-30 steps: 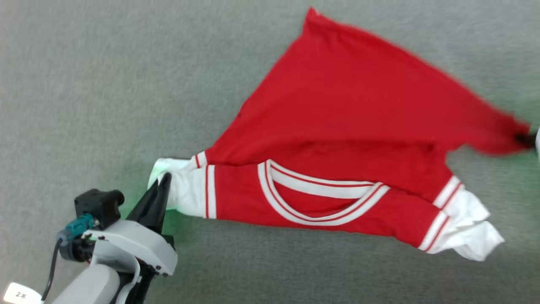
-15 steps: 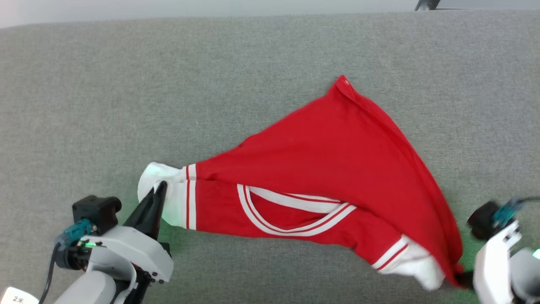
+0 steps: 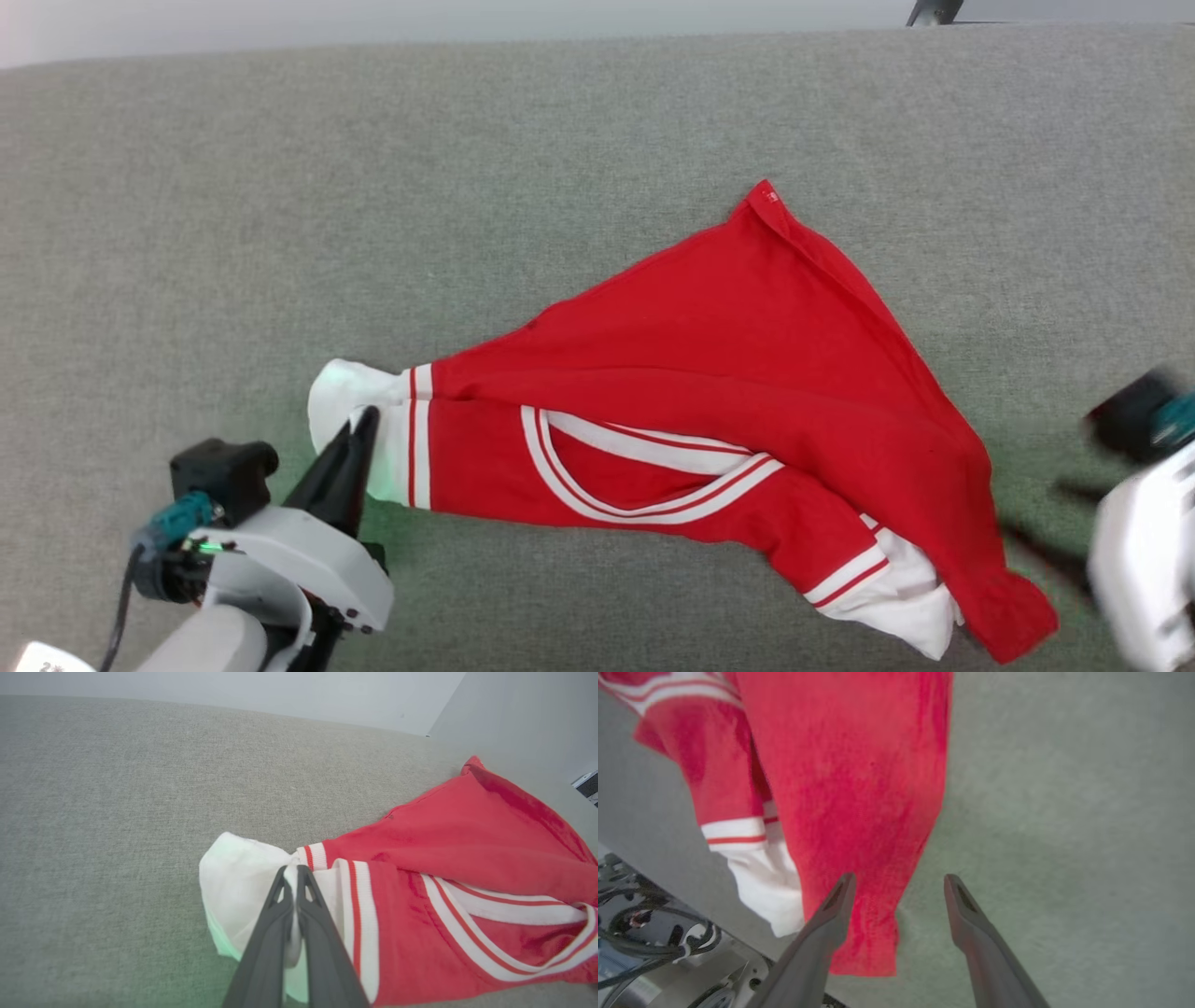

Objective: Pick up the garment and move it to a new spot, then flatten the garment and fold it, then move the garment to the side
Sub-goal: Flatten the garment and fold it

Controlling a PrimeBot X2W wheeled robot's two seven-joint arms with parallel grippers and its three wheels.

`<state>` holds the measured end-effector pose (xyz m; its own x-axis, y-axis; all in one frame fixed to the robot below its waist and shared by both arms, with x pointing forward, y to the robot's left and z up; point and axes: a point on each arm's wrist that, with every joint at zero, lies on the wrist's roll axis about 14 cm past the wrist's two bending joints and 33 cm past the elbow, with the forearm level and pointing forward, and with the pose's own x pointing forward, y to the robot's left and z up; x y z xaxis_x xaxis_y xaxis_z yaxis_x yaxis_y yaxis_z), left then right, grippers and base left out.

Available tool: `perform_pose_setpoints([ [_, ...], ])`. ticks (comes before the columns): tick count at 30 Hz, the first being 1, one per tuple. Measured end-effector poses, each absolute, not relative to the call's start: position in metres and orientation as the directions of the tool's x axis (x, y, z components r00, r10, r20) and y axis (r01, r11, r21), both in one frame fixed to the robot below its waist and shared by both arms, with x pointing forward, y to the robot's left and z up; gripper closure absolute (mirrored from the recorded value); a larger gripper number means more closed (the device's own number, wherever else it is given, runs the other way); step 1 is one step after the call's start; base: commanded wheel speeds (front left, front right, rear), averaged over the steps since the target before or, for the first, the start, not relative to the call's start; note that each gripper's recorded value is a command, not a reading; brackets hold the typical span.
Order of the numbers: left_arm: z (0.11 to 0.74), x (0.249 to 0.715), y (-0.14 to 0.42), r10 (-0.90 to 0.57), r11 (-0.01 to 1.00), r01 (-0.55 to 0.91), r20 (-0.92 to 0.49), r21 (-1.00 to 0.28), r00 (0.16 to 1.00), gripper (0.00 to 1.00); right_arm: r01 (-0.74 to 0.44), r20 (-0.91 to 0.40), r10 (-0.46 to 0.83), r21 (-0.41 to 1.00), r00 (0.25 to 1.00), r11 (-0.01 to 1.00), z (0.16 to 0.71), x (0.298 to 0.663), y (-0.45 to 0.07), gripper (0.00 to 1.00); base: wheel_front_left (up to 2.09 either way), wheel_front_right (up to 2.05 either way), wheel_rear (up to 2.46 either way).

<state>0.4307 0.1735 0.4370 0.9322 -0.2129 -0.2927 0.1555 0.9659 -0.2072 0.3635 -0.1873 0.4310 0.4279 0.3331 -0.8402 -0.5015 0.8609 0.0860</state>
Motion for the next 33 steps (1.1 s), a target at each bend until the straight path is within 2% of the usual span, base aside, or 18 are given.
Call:
perform_pose_setpoints([
  [7, 0.438, 0.427, 0.174, -0.202, 0.963, 0.139, -0.277, -0.23, 0.939, 1.0, -0.5, -0.672, 0.306, -0.111, 0.674, 0.859, 0.512, 0.439, -0.193, 0.0, 0.0, 0.0, 0.0],
  [10, 0.437, 0.429, 0.175, -0.195, 0.963, 0.13, -0.275, -0.237, 0.942, 1.0, -0.519, -0.621, 0.314, -0.176, 0.718, 0.836, 0.526, 0.47, -0.18, 0.0, 0.0, 0.0, 0.0],
  [13, 0.434, 0.431, 0.176, -0.19, 0.962, 0.122, -0.278, -0.244, 0.942, 1.0, -0.546, -0.617, 0.353, -0.152, 0.703, 0.824, 0.517, 0.496, -0.158, 0.0, 0.0, 0.0, 0.0],
  [22, 0.419, 0.437, 0.186, -0.154, 0.964, 0.078, -0.296, -0.256, 0.943, 1.0, -0.64, -0.712, 0.382, -0.123, 0.589, 0.759, 0.456, 0.55, -0.105, 0.0, 0.0, 0.0, 0.0],
  [26, 0.411, 0.437, 0.188, -0.146, 0.963, 0.064, -0.307, -0.264, 0.94, 1.0, -0.68, -0.768, 0.382, -0.094, 0.515, 0.727, 0.422, 0.556, -0.088, 0.0, 0.0, 0.0, 0.0],
  [32, 0.401, 0.432, 0.2, -0.108, 0.967, 0.023, -0.329, -0.252, 0.938, 1.0, -0.719, -0.803, 0.394, -0.059, 0.446, 0.692, 0.391, 0.561, -0.072, 0.0, 0.0, 0.0, 0.0],
  [33, 0.4, 0.43, 0.202, -0.101, 0.968, 0.016, -0.334, -0.25, 0.937, 1.0, -0.724, -0.806, 0.397, -0.056, 0.44, 0.688, 0.388, 0.562, -0.07, 0.46, 0.0, 0.0, 0.0],
])
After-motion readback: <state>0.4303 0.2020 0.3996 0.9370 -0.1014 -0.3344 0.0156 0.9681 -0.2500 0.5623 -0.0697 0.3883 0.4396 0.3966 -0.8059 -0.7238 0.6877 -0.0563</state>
